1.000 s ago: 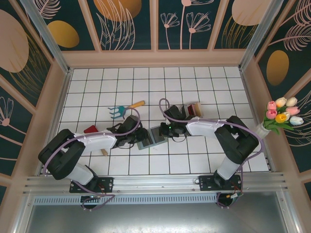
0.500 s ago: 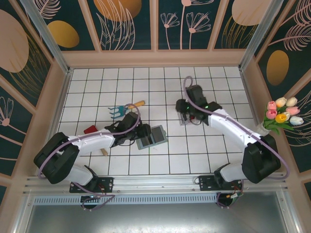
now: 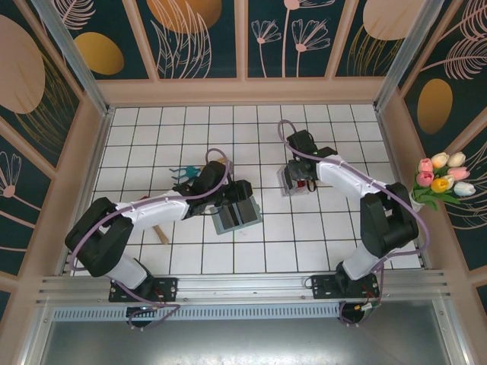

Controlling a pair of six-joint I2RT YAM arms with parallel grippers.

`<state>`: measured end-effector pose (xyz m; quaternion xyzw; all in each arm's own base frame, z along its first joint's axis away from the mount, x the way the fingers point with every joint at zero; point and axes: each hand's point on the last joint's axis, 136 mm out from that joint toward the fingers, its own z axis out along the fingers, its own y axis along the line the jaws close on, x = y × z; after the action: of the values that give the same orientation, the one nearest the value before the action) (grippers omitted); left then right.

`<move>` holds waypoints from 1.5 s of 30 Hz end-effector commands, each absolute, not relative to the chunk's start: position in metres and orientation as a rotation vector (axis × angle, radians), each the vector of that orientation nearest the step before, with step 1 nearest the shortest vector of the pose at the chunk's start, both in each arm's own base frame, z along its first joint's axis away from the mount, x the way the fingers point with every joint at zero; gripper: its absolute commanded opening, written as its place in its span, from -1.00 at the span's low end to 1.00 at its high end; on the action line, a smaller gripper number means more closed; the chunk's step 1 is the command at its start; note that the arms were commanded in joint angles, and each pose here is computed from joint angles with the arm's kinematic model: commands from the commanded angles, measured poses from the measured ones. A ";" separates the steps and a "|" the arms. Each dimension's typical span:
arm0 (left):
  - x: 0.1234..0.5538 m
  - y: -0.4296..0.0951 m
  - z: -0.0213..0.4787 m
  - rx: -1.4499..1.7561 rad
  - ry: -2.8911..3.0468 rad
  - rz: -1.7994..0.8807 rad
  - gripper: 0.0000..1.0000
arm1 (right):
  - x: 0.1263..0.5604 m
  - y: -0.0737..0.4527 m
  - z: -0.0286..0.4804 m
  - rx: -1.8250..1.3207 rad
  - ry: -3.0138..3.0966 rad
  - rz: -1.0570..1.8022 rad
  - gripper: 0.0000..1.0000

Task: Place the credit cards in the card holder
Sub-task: Move the storage box to the center of the table, then pick up the credit card from the storage box.

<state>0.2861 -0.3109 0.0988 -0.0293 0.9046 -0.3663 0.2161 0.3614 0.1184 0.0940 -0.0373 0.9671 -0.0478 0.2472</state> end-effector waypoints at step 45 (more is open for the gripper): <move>0.283 -0.304 0.101 -0.116 2.507 -0.992 0.16 | 0.356 0.206 0.076 -0.356 2.579 -0.412 -0.25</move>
<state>0.2842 -0.3071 0.0959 -0.0356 0.9076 -0.3599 0.2131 0.3572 0.2119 0.0754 -0.1167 0.9518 -0.1199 0.2569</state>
